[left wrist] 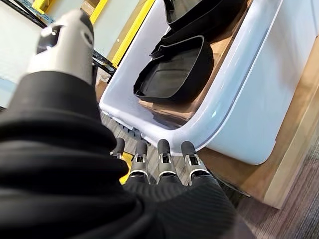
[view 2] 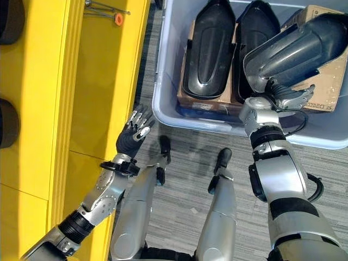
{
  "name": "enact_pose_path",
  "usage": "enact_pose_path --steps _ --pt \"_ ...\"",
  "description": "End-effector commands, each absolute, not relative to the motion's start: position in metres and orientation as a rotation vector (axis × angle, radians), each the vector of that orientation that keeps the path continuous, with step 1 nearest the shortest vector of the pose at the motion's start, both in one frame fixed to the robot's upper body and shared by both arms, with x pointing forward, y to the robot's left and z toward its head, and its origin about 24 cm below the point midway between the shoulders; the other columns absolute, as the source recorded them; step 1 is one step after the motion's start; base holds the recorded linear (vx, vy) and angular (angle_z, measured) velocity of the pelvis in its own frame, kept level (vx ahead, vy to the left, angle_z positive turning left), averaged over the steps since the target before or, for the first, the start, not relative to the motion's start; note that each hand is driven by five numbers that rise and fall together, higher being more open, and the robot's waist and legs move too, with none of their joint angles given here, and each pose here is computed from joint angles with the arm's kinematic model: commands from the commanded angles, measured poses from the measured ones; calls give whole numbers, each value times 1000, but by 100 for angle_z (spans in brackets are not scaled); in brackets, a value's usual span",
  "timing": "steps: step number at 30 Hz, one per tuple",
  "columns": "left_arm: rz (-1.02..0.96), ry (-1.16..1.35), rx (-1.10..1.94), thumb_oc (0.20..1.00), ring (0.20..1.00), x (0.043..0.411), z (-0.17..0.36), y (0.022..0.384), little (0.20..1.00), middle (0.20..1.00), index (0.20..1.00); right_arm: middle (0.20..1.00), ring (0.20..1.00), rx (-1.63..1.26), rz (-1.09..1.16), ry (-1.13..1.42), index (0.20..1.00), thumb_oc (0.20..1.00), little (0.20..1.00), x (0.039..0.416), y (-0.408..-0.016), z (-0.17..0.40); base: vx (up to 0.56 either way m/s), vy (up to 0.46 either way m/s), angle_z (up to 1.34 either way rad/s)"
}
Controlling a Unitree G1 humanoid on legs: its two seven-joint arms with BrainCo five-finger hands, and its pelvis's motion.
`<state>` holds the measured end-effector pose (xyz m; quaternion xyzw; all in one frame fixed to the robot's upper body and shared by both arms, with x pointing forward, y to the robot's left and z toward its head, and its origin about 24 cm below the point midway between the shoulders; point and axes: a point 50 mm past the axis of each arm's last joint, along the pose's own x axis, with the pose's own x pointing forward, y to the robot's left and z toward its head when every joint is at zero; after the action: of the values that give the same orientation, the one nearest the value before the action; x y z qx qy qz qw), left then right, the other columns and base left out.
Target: Move parts from the plastic box to the shelf.
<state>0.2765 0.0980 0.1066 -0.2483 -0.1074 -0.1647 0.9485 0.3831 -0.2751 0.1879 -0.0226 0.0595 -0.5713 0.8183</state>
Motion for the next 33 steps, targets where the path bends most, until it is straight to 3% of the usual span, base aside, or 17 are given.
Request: enact_pose_path --steps 1,3,4,5,21,26,28,33 --pt "-395 -319 -599 1000 1000 265 127 91 1000 1000 1000 1000 1000 25 -1135 508 1000 1000 1000 364 -285 108 9 6 12" --pt "-393 -319 -596 1000 1000 266 126 92 1000 1000 1000 1000 1000 48 -1123 540 1000 1000 1000 361 -288 100 6 -4 6" --pt "-393 -320 -594 1000 1000 266 126 92 1000 1000 1000 846 846 50 -1116 547 846 846 846 360 -288 98 4 -22 7" --pt "-390 -326 -595 1000 1000 267 126 94 1000 1000 1000 200 200 29 -1062 585 200 200 200 357 -291 88 6 -24 7" --pt "-385 -332 -572 1000 1000 269 114 100 1000 1000 1000 200 200 -112 -1027 635 200 200 200 338 -302 55 -3 -31 0" --pt "-399 -340 -559 1000 1000 267 112 102 1000 1000 1000 200 200 -269 -1117 414 200 200 200 342 -310 76 -22 -77 -3" --pt "-406 -351 -547 1000 1000 266 112 105 1000 1000 1000 200 200 -391 -1139 213 200 200 200 354 -304 106 -39 -112 -12" --pt "-408 -350 -530 1000 1000 264 109 109 1000 1000 1000 200 200 -530 -1145 -10 200 200 200 363 -292 137 -16 -69 -17"
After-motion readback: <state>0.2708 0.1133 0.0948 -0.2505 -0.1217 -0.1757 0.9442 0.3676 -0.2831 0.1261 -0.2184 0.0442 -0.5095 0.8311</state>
